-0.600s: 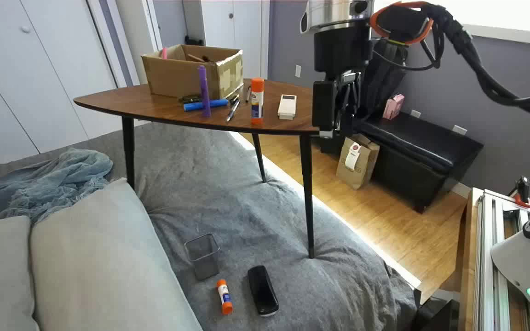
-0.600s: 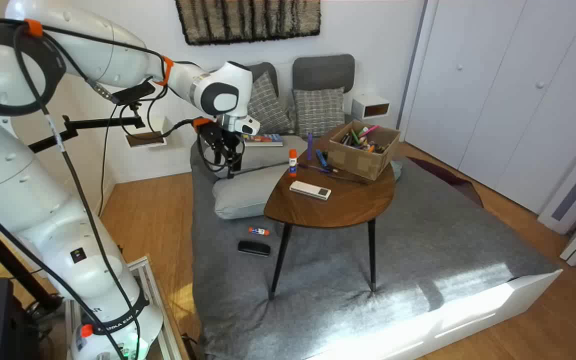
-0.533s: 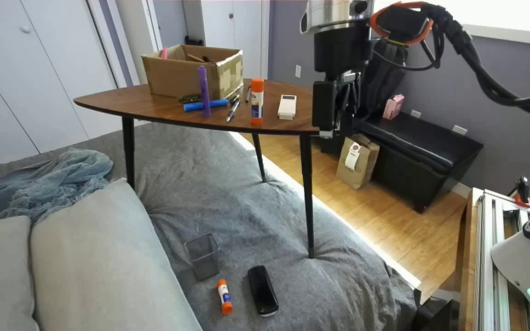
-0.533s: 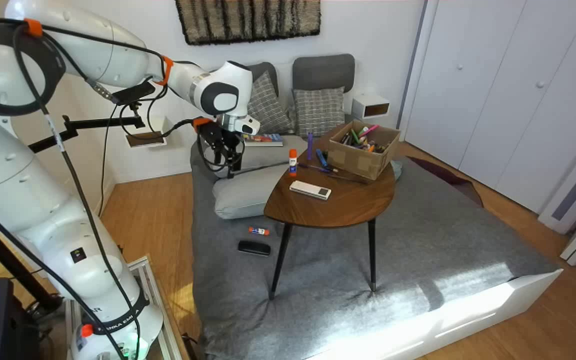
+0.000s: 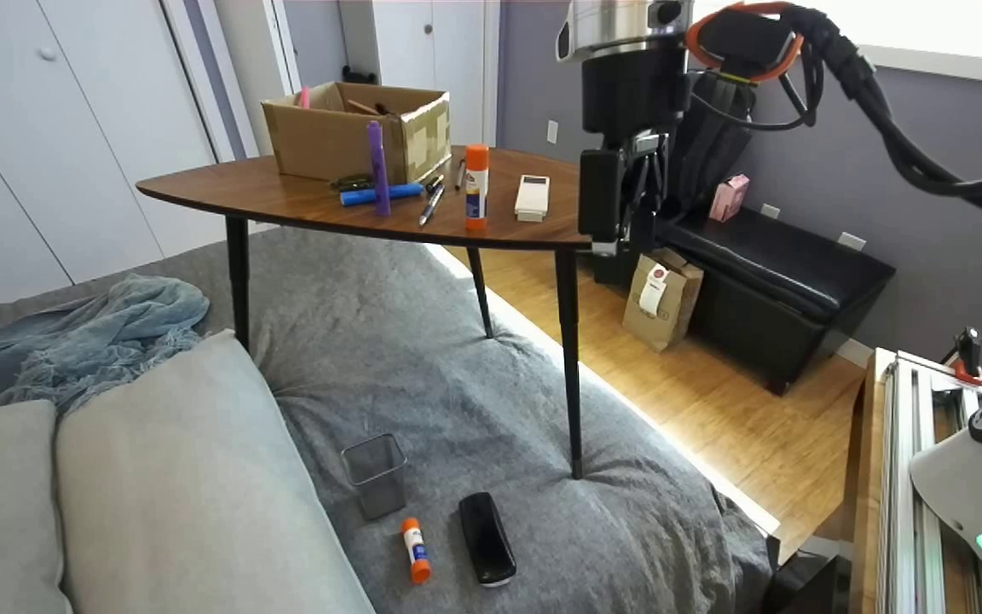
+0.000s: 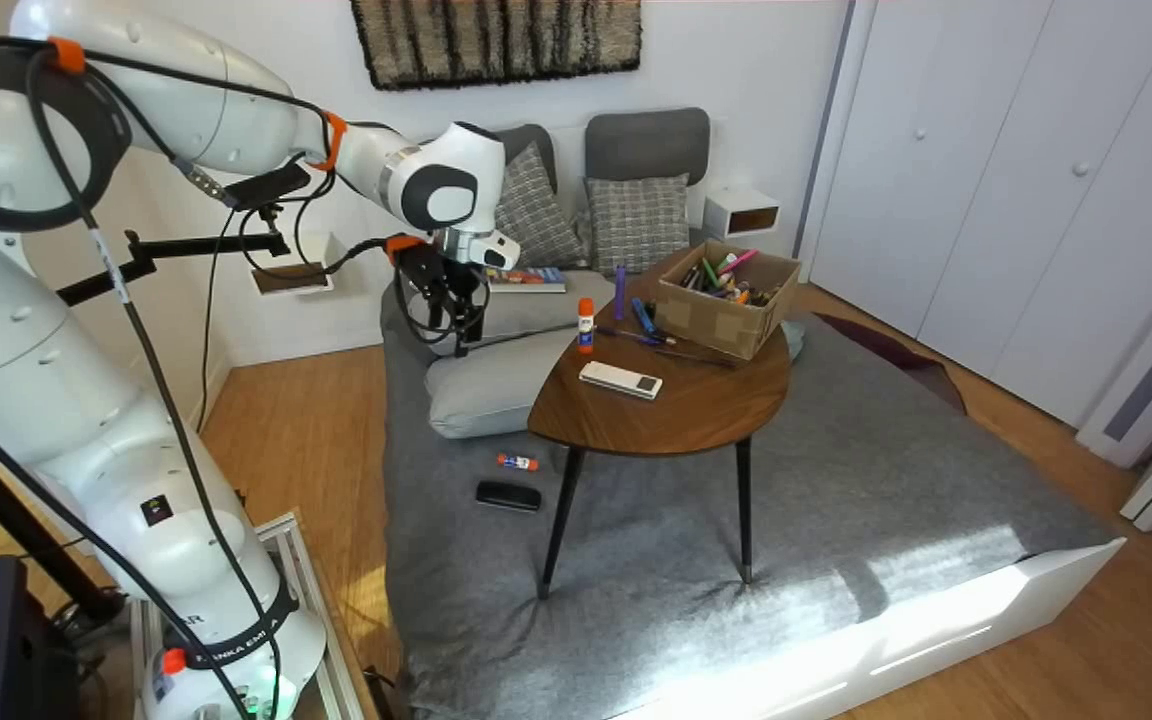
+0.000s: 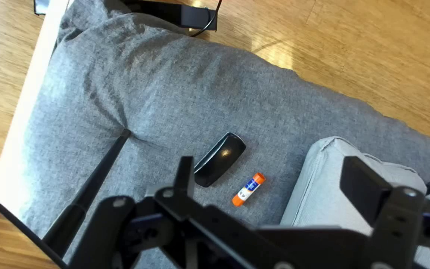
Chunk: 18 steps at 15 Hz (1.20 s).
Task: Press a button on the remote control
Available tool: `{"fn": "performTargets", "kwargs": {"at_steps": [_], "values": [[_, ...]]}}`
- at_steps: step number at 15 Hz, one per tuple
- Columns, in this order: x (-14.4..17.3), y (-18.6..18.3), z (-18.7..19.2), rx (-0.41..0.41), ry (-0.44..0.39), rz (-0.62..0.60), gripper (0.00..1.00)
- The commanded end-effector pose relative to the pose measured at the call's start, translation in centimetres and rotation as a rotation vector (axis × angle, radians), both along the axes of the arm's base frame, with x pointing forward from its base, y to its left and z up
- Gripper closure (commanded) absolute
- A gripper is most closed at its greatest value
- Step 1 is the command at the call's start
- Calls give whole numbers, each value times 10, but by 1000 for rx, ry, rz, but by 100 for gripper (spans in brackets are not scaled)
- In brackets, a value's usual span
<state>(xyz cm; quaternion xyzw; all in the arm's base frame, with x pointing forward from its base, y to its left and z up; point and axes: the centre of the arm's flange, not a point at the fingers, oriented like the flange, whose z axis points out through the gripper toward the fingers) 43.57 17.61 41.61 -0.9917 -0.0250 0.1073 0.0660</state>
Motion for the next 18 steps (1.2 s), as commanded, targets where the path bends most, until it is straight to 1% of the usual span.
{"fn": "performTargets", "kwargs": {"at_steps": [1, 2, 5, 6, 12, 14, 16, 17, 18], "values": [[5, -5, 4, 17, 1, -20, 0], [10, -14, 12, 40, -2, -66, 0], [25, -49, 32, 48, -35, -160, 0], [31, -63, 39, 45, -32, -205, 0], [64, -142, 67, 6, -4, -551, 0], [68, -164, 72, 10, 25, -620, 0], [72, -185, 75, 18, 61, -658, 0], [59, -174, 67, 10, 17, -608, 0], [60, -180, 68, 11, 20, -617, 0]]}}
